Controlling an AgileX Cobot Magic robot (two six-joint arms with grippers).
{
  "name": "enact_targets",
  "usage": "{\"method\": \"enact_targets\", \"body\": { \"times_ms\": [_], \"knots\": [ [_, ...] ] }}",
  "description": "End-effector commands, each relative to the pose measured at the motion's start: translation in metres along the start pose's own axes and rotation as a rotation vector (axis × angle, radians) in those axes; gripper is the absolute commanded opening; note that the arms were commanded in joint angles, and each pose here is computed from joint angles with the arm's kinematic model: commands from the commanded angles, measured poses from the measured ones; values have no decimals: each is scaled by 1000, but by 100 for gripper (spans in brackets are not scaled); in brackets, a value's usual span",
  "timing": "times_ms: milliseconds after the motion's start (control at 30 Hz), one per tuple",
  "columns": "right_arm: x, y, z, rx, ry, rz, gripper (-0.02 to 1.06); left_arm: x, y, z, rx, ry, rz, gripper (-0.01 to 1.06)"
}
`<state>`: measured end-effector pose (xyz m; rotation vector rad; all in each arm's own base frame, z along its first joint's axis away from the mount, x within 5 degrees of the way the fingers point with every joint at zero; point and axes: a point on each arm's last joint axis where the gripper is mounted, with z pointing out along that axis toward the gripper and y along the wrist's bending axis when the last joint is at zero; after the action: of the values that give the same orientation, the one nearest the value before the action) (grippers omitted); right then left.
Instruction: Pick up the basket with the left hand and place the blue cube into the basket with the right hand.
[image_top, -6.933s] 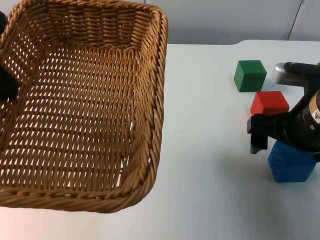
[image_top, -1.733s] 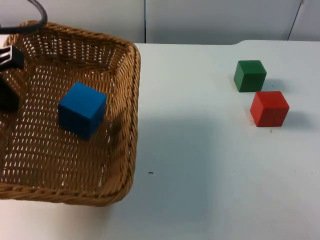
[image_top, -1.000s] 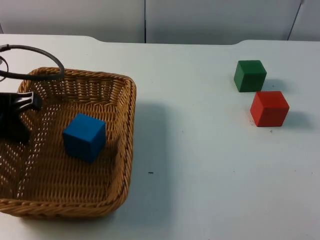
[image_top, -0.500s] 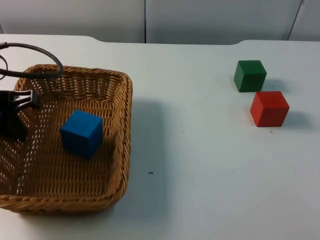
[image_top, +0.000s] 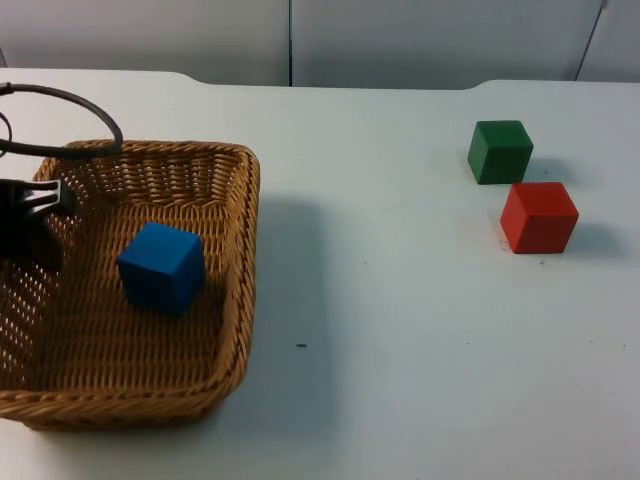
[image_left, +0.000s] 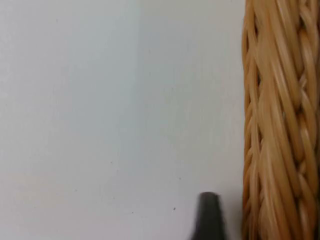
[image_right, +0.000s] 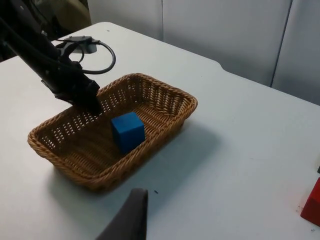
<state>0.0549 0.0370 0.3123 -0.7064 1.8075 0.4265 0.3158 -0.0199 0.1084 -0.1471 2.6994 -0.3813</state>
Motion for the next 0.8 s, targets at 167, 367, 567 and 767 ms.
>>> {"method": "enact_targets", "body": {
  "times_ms": [167,367,567,767],
  "knots": [
    [1,0,0,-4,0,-3,101,-4,-1,-2,-2,-17,7,105],
    [1,0,0,-1,-2,-10,101,-12,-8,-24,10,-83,44,105],
    [1,0,0,3,-4,-19,101,-32,-31,-87,70,-263,129,105],
    [1,-1,0,4,-4,-23,101,-39,-65,-181,186,-479,248,105]
  ]
}}
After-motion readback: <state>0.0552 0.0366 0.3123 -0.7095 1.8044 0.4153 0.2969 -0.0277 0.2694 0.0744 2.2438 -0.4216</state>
